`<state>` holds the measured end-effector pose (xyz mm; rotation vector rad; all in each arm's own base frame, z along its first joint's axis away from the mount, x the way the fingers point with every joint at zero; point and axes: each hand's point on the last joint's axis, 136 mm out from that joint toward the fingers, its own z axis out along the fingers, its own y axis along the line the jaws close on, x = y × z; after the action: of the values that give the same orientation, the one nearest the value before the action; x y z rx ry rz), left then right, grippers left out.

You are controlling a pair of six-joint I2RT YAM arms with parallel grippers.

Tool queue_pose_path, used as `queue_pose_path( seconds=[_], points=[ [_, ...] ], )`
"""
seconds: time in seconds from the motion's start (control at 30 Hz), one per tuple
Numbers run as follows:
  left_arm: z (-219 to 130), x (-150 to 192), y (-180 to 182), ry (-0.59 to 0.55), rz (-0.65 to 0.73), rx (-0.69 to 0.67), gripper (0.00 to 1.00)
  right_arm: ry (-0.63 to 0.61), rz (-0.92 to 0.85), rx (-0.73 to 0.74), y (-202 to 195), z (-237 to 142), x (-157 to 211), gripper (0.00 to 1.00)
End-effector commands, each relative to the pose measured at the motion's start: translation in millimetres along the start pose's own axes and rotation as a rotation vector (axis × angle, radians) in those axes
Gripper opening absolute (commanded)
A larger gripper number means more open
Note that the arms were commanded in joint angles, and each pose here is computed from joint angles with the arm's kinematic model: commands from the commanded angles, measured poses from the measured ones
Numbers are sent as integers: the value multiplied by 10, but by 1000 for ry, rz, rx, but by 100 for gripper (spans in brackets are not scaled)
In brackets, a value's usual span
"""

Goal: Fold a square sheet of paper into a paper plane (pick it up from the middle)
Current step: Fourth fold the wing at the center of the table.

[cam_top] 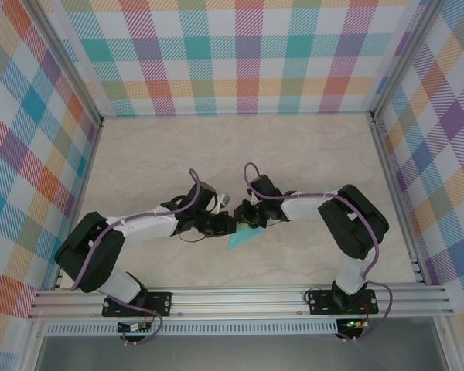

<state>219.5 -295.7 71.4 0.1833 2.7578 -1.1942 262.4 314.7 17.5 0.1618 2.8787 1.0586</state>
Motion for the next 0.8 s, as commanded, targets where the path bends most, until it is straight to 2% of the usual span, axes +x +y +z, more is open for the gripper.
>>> queue_pose_path(
  seconds=[0.0, 0.27, 0.5, 0.63, 0.77],
  points=[
    [125, -97, -7, -15, -18, 9, 15, 58, 90, 201, -589, 77, 261, 26],
    [367, -65, 300, 1, -63, -59, 14, 62, 97, 158, -494, 104, 240, 26],
    [400, 190, 819, 44, -124, -254, 8, 52, 88, 154, -413, 66, 190, 26],
    [393, 364, 1062, 73, -145, -328, 5, 32, 68, 119, -246, -21, 101, 26],
    [396, 430, 1143, 84, -153, -347, 4, -21, 38, 80, -28, -236, -16, 26]
  ],
)
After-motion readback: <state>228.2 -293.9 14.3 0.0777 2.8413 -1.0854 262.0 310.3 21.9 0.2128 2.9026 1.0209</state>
